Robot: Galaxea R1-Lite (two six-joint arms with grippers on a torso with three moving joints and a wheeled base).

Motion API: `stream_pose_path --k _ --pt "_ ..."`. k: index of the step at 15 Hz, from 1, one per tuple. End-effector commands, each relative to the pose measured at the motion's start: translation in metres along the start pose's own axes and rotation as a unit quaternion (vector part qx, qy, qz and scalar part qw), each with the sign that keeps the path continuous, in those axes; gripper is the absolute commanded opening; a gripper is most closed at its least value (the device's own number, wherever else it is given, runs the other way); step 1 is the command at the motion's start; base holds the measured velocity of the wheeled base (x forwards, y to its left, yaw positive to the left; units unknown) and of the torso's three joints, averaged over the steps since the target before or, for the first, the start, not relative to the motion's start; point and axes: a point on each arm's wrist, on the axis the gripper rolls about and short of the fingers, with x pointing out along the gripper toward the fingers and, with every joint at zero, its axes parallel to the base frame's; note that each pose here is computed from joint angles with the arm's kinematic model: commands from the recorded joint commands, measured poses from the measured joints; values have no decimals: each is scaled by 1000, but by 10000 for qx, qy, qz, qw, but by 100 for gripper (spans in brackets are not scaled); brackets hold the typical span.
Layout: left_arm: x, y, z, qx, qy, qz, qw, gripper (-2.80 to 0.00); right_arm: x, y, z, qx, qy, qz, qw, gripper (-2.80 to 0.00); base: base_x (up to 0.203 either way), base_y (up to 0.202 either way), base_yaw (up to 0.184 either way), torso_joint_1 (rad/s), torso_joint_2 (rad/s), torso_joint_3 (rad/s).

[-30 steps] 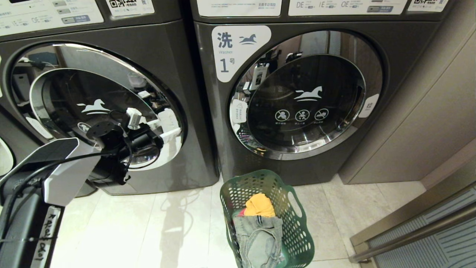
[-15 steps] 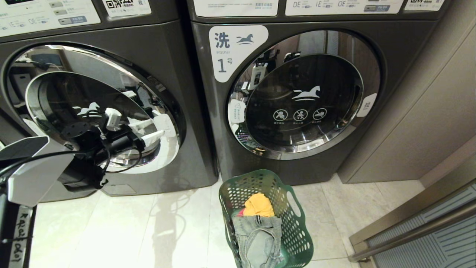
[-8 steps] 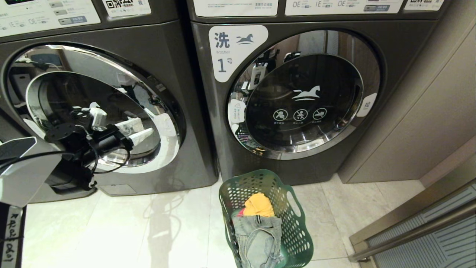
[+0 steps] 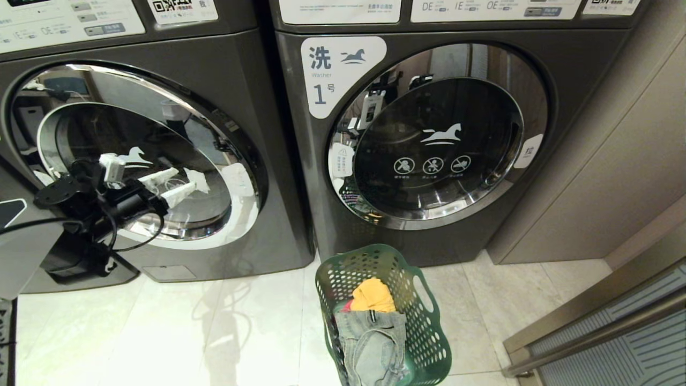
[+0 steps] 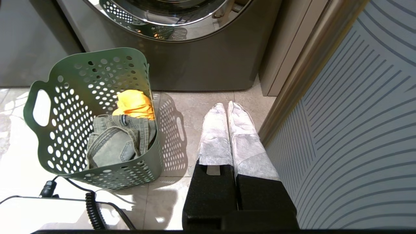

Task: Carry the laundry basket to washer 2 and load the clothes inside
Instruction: Open the lid of the washing machine

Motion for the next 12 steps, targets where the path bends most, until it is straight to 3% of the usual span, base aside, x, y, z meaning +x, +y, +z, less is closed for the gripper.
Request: stream_pose_path --k 1,4,8,10,12 --pt "-6 4 8 36 -85 40 9999 0 0 0 0 -5 6 6 10000 -280 0 0 0 0 0 0" --pt "-11 -3 25 41 -269 29 9996 0 0 0 0 -5 6 6 10000 -280 0 0 0 0 0 0" --pt "-44 -42 66 -212 -86 202 9995 0 0 0 0 -5 6 6 10000 -280 0 0 0 0 0 0" --pt "-77 -56 78 -313 53 614 9976 0 0 0 0 -5 6 6 10000 -280 0 0 0 0 0 0" --pt "-122 -53 85 -295 191 1287 9911 0 0 0 0 -5 6 14 10000 -280 0 0 0 0 0 0"
